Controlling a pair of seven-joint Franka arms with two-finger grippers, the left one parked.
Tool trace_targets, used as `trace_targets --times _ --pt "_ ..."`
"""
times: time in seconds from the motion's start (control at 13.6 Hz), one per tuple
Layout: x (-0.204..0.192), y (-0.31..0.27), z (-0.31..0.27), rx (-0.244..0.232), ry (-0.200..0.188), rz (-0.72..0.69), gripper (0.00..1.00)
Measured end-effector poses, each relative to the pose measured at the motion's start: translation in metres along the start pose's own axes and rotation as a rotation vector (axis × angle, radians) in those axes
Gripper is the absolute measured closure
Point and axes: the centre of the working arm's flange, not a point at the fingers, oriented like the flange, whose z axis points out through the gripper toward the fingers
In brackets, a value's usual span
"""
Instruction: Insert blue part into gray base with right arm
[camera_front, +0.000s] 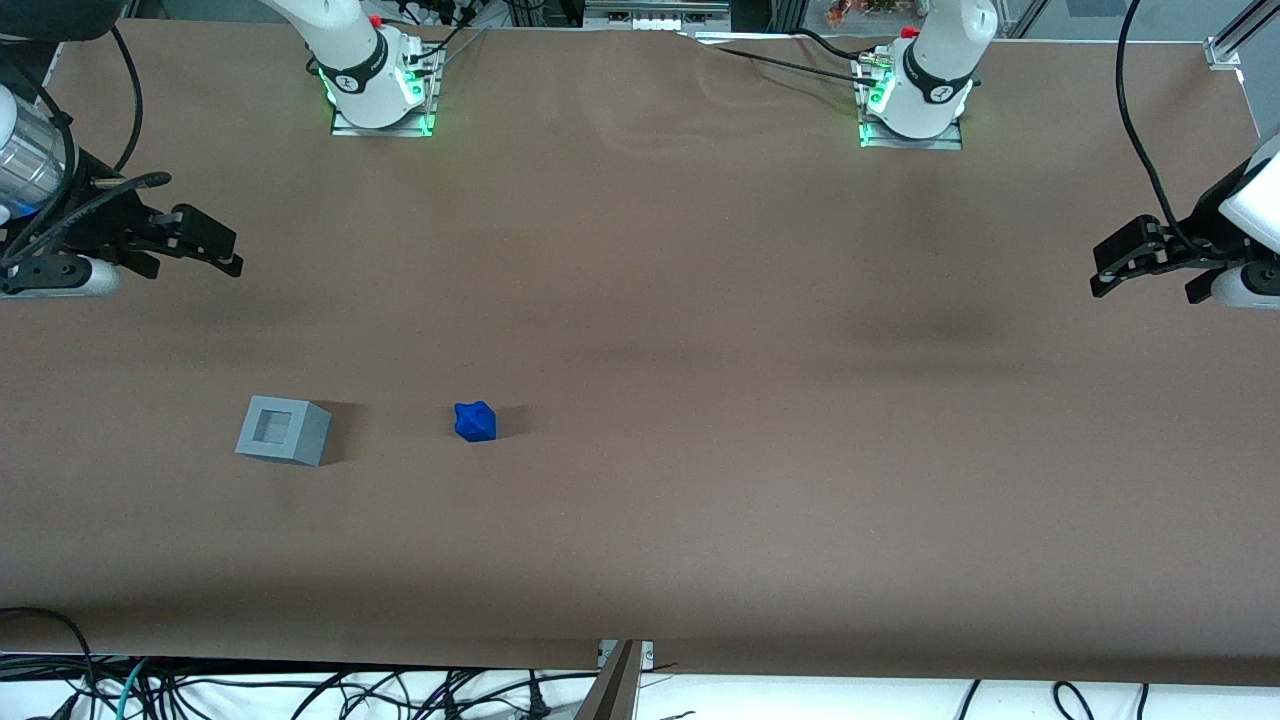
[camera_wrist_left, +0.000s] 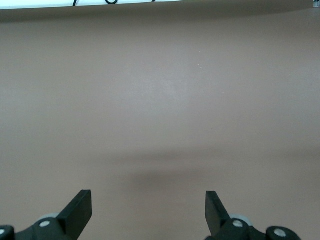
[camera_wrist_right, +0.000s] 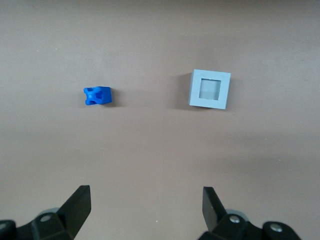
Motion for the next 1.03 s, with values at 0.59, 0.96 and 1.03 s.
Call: trace_targets --times 0.59,0.96,1.03 --pt "-0.033 0.011 -0.015 -0.016 0.005 0.002 0.00" --pt "-0.039 0.001 -0.015 -0.015 0.003 -0.018 0.00" --pt "-0.040 0.001 -0.015 -0.016 0.002 -0.018 0.00"
